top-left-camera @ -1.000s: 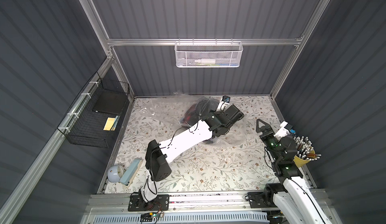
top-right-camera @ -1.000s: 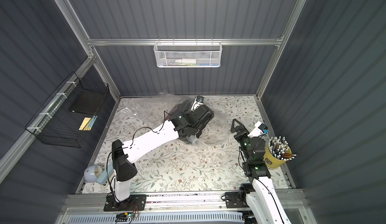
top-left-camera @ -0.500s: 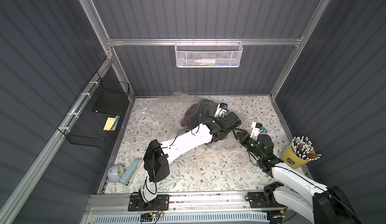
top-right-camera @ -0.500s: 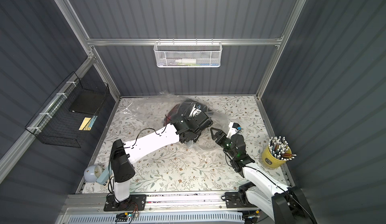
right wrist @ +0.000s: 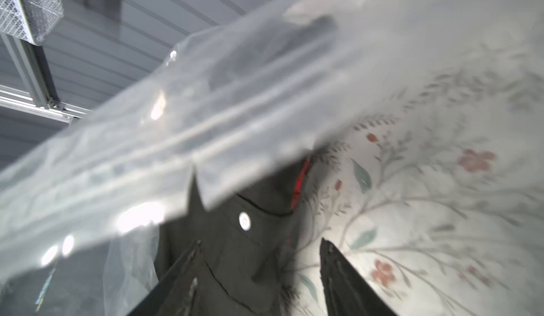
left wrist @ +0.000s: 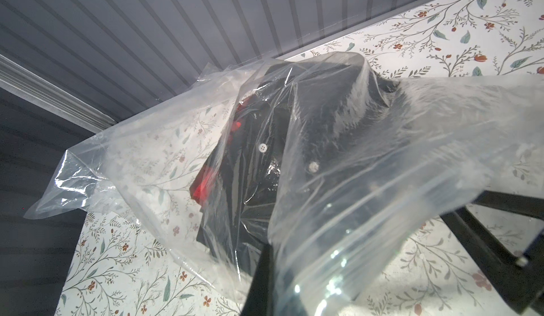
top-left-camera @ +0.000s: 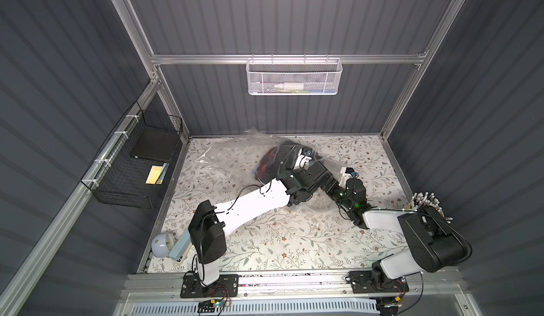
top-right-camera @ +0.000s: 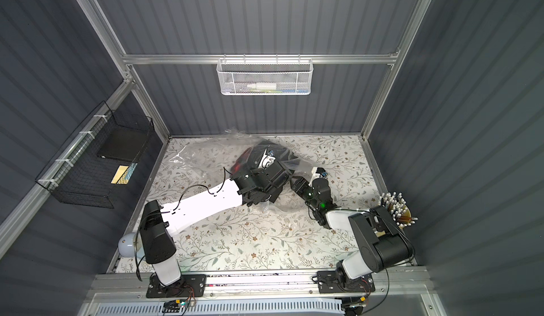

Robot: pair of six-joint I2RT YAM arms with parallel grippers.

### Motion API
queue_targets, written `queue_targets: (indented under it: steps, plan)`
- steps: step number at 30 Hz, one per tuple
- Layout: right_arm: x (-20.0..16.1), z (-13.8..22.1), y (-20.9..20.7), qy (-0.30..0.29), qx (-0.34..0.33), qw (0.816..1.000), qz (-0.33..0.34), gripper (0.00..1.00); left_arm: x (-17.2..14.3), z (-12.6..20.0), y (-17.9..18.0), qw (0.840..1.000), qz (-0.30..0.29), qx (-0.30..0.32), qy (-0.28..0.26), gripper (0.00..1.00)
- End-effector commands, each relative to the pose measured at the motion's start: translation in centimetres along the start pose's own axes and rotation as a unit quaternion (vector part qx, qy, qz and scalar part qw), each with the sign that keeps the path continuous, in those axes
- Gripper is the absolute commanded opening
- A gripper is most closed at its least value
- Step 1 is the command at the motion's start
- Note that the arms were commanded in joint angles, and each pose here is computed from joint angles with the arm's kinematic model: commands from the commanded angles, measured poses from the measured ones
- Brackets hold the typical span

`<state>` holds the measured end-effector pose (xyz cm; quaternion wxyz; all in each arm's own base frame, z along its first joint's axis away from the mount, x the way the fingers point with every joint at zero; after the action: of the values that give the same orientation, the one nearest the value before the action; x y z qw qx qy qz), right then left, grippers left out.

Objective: Take the shirt out of the vacuum bag
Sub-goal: Take out the shirt from the vacuum bag.

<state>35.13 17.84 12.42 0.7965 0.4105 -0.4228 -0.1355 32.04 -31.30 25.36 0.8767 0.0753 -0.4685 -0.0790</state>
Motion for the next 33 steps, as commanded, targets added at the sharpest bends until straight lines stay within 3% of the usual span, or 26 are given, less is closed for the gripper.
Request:
queue_targets:
  steps: [1,15,33]
  plan:
    - [1.0,-1.2,2.1,-0.014,0.036,0.999,0.021,0.64,1.1,1.1,1.1,0.999,0.039,-0.008,-0.018,0.0]
    - [-3.0,-3.1,0.6,0.026,0.029,0.999,0.016,0.65,0.1,1.1,1.6,0.999,0.043,-0.005,-0.018,0.0]
    - [-4.4,-4.7,2.9,0.042,0.062,0.997,0.028,0.6,-0.8,0.7,1.8,0.999,0.047,-0.001,-0.015,0.0]
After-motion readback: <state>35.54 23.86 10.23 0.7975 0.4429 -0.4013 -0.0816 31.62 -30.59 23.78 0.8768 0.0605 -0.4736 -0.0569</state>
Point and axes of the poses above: each gripper's point midway between its finger pads, its own z axis back along the fingers, its own y axis along the line the jaws close on, x = y × z, the point moved 2 cm from there along z, back along the fingers, and after that the axes turned 5 degrees about z, right-handed, at the moved point
